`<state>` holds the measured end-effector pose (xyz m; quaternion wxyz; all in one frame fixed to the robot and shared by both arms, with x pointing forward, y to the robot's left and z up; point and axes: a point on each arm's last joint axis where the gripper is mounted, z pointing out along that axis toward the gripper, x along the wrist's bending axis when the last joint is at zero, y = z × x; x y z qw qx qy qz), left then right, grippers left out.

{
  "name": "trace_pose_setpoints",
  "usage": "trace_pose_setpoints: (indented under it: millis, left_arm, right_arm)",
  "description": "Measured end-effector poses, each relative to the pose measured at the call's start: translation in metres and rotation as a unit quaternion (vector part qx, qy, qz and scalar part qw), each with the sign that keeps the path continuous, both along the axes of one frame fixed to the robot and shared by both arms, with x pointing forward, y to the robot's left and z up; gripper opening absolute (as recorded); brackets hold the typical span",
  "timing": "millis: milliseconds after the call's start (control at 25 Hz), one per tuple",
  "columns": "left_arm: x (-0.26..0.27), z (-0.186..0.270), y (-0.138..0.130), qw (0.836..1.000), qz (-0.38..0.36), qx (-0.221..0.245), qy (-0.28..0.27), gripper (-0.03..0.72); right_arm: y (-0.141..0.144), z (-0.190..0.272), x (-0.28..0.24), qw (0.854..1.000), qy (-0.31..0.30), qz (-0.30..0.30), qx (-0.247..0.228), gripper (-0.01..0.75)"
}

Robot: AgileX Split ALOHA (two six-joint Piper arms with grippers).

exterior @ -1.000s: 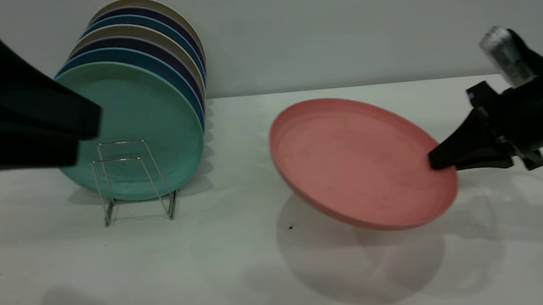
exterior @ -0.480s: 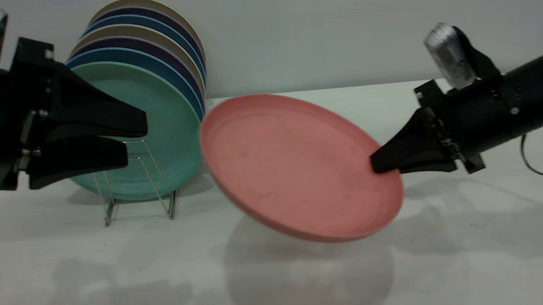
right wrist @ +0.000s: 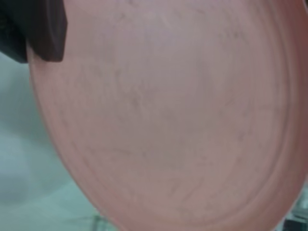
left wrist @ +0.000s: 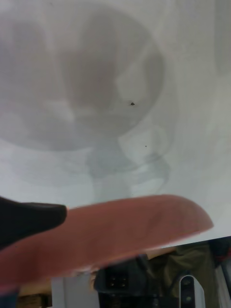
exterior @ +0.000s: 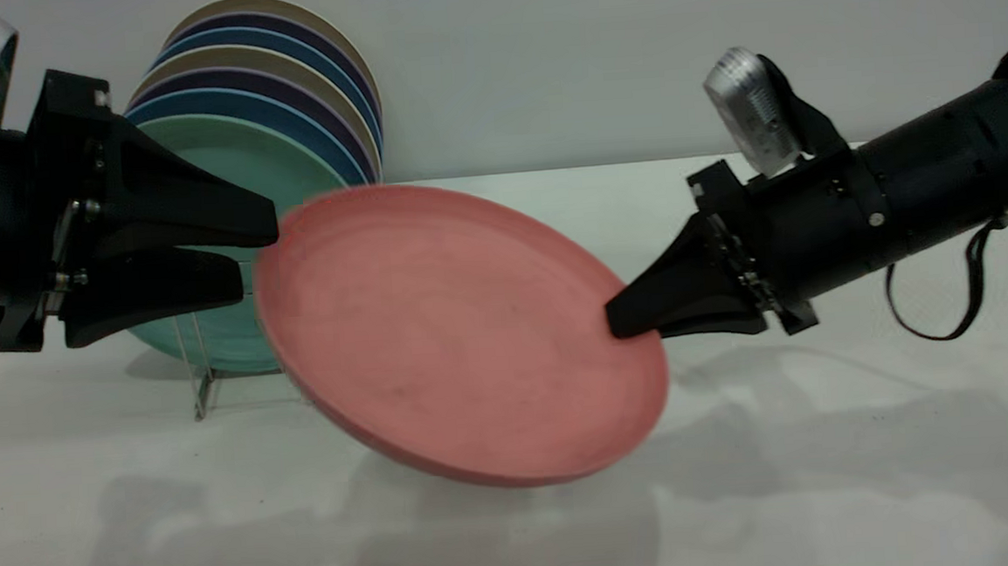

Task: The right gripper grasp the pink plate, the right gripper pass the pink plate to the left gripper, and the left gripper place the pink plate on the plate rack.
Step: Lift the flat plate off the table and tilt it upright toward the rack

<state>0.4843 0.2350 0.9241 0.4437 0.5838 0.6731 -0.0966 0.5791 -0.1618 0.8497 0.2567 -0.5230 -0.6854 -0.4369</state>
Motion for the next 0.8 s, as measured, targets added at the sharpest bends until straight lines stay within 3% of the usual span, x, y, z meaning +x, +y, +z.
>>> trace_pose_setpoints:
  millis: [280,360,480,560,640,800]
  left_arm:
    - [0.0,0.0,0.0,1.0,-0.001,-0.003,-0.001,0.443]
    - [0.0,0.001,-0.001,1.0,-0.001,-0.005,0.0,0.373]
    - [0.0,0.0,0.001,1.0,0.005,0.001,0.002,0.192]
    - [0.001,-0.002,0.003,1.0,0.011,0.012,0.004,0.173]
    - [0.001,-0.002,0.003,1.0,0.013,0.014,0.005,0.173]
    - [0.001,-0.003,0.003,1.0,0.011,0.016,0.003,0.173]
  right_arm:
    - [0.03,0.011,-0.009,0.997,-0.018,0.031,0.065,0.02]
    - [0.032,0.012,-0.009,0.997,-0.028,0.031,0.071,0.023]
    - [0.032,0.012,-0.008,0.996,-0.036,0.032,0.072,0.034]
    - [0.033,0.014,-0.008,0.996,-0.037,0.031,0.075,0.051]
    - [0.033,0.014,-0.008,0.996,-0.037,0.03,0.075,0.088]
    - [0.031,0.011,-0.006,0.998,-0.032,0.019,0.058,0.239]
